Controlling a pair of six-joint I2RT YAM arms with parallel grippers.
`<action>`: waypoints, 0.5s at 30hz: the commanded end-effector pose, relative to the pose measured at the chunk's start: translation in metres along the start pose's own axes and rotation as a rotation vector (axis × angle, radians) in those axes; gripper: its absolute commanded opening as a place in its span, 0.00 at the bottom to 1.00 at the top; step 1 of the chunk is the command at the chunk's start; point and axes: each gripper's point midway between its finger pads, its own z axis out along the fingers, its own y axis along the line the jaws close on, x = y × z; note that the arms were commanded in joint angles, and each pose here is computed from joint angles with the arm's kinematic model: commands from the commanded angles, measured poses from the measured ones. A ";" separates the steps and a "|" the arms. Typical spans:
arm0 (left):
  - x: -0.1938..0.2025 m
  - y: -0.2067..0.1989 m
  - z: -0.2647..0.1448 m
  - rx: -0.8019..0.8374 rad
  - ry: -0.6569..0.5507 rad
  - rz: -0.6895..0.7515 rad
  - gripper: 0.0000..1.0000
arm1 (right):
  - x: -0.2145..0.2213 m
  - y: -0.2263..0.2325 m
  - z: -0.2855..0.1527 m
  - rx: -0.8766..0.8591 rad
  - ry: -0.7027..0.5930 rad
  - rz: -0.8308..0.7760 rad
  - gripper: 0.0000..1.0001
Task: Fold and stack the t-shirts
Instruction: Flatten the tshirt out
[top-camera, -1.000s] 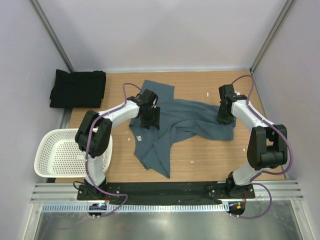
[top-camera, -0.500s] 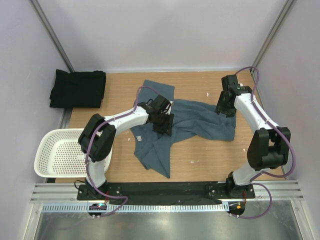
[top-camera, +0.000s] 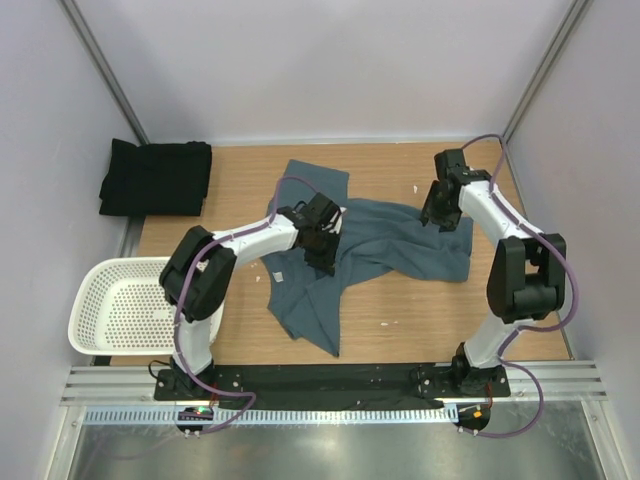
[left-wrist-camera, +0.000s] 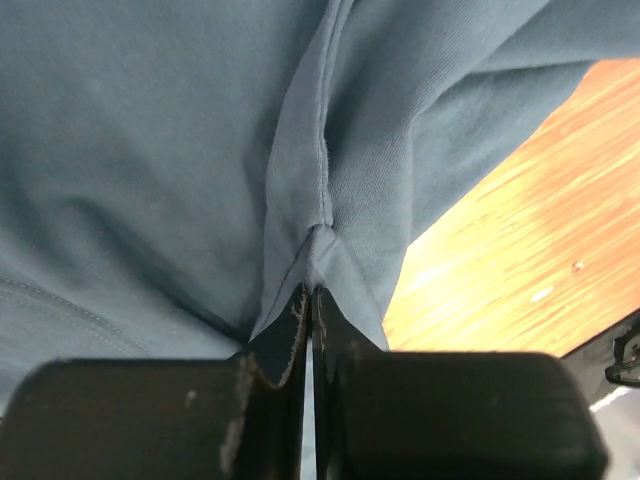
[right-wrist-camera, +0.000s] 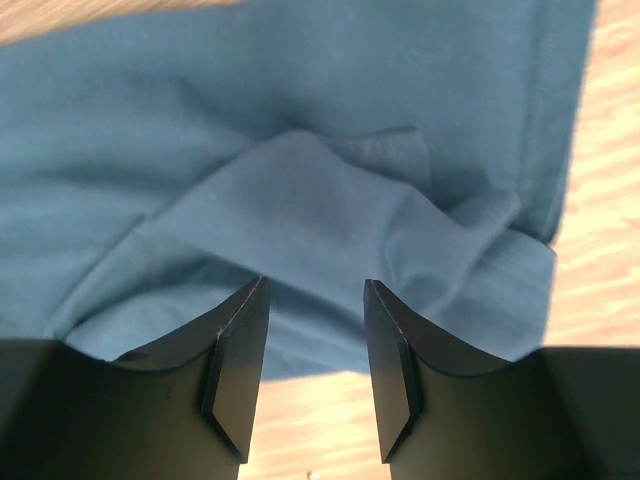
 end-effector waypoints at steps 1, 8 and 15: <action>-0.008 -0.024 -0.026 0.091 -0.056 0.049 0.00 | -0.024 0.026 0.018 -0.069 -0.052 0.030 0.49; 0.013 -0.073 -0.097 0.214 -0.087 0.211 0.00 | -0.030 0.053 0.070 -0.109 -0.003 0.009 0.48; 0.102 -0.120 -0.112 0.281 0.085 0.382 0.00 | -0.041 0.064 0.090 -0.111 0.007 0.030 0.49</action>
